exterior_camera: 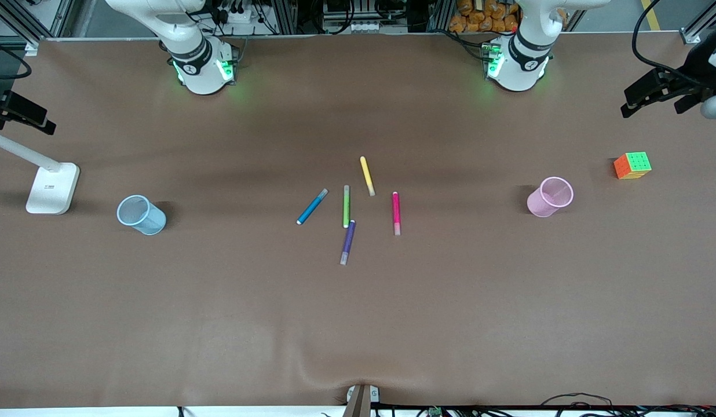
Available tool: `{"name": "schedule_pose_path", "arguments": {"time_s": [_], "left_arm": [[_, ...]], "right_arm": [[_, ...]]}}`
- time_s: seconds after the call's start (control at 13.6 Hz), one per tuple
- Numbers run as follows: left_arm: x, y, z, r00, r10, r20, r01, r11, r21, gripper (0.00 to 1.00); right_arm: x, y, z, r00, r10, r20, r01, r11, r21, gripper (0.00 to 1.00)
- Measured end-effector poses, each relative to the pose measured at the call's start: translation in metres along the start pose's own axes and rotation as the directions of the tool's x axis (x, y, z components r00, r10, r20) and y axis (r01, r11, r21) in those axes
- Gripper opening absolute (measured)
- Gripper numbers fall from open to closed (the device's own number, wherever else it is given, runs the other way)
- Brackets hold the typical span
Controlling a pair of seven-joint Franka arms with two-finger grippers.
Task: Place pink and blue markers in matching cups
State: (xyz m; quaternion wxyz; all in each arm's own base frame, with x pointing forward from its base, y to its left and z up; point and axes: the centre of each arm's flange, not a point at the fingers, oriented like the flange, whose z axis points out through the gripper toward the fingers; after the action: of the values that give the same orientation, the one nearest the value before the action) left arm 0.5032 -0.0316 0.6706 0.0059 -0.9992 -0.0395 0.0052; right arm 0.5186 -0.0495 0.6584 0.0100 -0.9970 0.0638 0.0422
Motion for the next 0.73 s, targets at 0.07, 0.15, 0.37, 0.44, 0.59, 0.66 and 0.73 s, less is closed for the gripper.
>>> {"name": "schedule_pose_path", "arguments": {"time_s": [0.07, 0.15, 0.37, 0.44, 0.59, 0.66, 0.73], "left_arm": [[0.003, 0.0, -0.001, 1.0, 0.0, -0.003, 0.0, 1.0, 0.0, 1.0], [0.006, 0.0, -0.002, 1.0, -0.001, -0.006, 0.001, 1.0, 0.0, 1.0], [0.011, -0.002, -0.002, 1.0, -0.005, -0.002, 0.005, 1.0, 0.001, 1.0], [0.012, -0.002, 0.0, 1.0, -0.006, 0.005, 0.006, 1.0, 0.002, 1.0], [0.011, 0.0, 0.008, 0.999, -0.001, 0.051, 0.001, 1.0, 0.009, 1.0], [0.01, 0.001, 0.011, 0.998, 0.001, 0.067, -0.002, 1.0, 0.011, 1.0], [0.01, 0.002, 0.012, 0.997, 0.003, 0.074, -0.004, 1.0, 0.012, 1.0]], "right_arm": [[0.0, 0.001, 0.0, 1.0, 0.001, 0.0, -0.001, 1.0, 0.0, 1.0], [0.0, 0.002, 0.0, 1.0, 0.003, 0.0, -0.003, 1.0, 0.0, 1.0], [0.0, 0.006, 0.0, 1.0, 0.005, 0.0, -0.005, 1.0, 0.001, 1.0], [0.0, 0.006, 0.0, 1.0, 0.005, 0.0, -0.005, 1.0, 0.001, 1.0], [0.0, 0.006, 0.0, 1.0, 0.003, 0.0, -0.003, 1.0, 0.001, 1.0], [0.0, 0.005, 0.0, 1.0, 0.0, 0.0, 0.0, 1.0, 0.001, 1.0], [0.0, 0.003, 0.0, 1.0, -0.006, 0.0, 0.006, 1.0, 0.0, 1.0]]}}
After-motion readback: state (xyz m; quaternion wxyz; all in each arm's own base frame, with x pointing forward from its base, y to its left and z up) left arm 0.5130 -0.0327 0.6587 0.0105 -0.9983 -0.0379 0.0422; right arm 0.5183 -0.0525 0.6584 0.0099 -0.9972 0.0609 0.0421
